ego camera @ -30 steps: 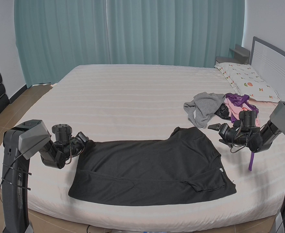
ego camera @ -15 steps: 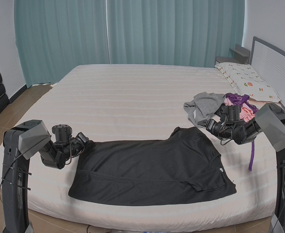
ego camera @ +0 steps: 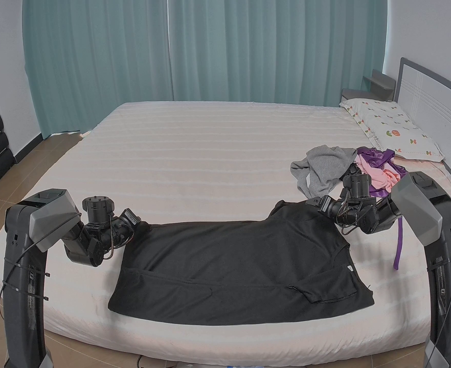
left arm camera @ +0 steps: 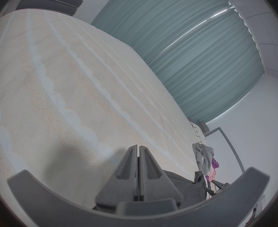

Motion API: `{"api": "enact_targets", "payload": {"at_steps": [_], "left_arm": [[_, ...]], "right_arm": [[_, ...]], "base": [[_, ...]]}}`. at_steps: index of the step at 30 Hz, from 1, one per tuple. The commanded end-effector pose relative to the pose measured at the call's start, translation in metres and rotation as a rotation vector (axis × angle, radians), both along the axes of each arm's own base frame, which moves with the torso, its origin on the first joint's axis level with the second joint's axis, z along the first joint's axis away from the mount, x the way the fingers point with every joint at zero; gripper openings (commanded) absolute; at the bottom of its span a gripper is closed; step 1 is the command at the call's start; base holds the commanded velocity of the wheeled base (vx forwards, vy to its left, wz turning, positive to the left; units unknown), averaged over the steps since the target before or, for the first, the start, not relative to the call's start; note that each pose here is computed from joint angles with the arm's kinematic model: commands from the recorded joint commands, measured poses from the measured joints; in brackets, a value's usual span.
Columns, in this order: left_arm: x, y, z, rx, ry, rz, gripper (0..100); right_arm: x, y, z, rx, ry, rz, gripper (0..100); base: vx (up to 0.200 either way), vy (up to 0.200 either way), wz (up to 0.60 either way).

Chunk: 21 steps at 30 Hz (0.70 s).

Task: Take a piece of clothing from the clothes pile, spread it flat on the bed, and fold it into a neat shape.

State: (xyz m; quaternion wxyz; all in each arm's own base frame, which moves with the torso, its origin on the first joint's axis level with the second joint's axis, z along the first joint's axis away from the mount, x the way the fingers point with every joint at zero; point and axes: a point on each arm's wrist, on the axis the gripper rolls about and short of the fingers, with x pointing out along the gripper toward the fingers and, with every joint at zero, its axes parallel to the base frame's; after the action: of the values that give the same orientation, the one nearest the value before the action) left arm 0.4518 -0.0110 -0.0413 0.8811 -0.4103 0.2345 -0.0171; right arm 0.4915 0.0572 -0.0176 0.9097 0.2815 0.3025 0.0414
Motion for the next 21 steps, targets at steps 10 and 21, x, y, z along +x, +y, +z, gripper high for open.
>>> {"api": "enact_targets", "payload": {"at_steps": [10, 21], "left_arm": [[0.000, 0.000, 0.001, -0.002, -0.002, -0.002, 0], [0.001, 0.001, 0.003, -0.009, 0.014, 0.009, 0]], "right_arm": [[0.003, -0.007, -0.008, -0.002, 0.047, -0.017, 0], [0.001, -0.011, 0.018, 0.019, 0.020, -0.033, 0]], "base": [[0.000, 0.000, 0.00], [0.000, 0.000, 0.00]]}}
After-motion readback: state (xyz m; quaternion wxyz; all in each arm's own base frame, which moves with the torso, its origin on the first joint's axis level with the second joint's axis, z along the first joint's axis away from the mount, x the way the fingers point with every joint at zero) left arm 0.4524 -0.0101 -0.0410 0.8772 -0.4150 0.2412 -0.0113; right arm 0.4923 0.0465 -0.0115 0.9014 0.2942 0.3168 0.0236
